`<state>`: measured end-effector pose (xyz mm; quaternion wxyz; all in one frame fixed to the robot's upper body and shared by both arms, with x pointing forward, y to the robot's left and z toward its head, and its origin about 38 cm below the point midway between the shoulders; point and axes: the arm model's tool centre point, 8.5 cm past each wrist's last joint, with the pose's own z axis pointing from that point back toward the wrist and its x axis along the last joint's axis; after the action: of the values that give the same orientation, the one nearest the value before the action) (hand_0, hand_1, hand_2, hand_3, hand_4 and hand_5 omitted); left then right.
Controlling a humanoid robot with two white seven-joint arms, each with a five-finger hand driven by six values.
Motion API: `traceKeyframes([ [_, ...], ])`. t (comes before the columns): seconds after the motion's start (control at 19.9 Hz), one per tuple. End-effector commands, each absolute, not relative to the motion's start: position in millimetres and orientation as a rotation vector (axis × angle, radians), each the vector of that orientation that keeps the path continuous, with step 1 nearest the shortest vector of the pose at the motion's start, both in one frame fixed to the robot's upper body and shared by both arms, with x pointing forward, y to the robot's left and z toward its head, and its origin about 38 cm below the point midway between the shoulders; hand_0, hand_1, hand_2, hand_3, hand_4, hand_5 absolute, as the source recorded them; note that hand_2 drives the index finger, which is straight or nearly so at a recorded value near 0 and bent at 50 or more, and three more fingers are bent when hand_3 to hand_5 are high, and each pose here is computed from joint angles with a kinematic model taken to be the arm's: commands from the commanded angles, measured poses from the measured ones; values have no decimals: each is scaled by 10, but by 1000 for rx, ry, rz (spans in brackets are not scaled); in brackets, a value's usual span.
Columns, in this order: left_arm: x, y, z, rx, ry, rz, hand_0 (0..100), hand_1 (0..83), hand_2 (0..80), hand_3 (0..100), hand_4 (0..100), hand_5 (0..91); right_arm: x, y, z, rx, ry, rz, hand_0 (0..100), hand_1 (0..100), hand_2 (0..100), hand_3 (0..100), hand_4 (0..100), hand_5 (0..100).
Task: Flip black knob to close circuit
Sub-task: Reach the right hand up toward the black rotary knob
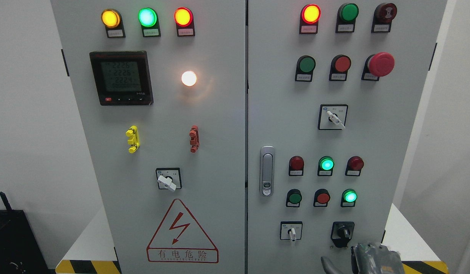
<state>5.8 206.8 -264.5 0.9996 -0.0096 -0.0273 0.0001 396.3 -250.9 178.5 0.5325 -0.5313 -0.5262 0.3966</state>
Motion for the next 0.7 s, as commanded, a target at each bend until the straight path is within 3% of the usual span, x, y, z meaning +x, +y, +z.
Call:
traceKeyframes([
  [0.0, -42, 2067, -2650, -19, -55, 22, 0, 0, 0, 51, 27, 0, 4048, -2779, 1664, -1282, -1175, 948, 0, 0, 874, 1000, 799, 807],
  [0.65, -42, 2067, -2650, -19, -55, 22, 0, 0, 0, 49, 27, 0, 4131, -2860, 1701, -1277, -1194, 917, 0, 0, 874, 1000, 798, 811],
])
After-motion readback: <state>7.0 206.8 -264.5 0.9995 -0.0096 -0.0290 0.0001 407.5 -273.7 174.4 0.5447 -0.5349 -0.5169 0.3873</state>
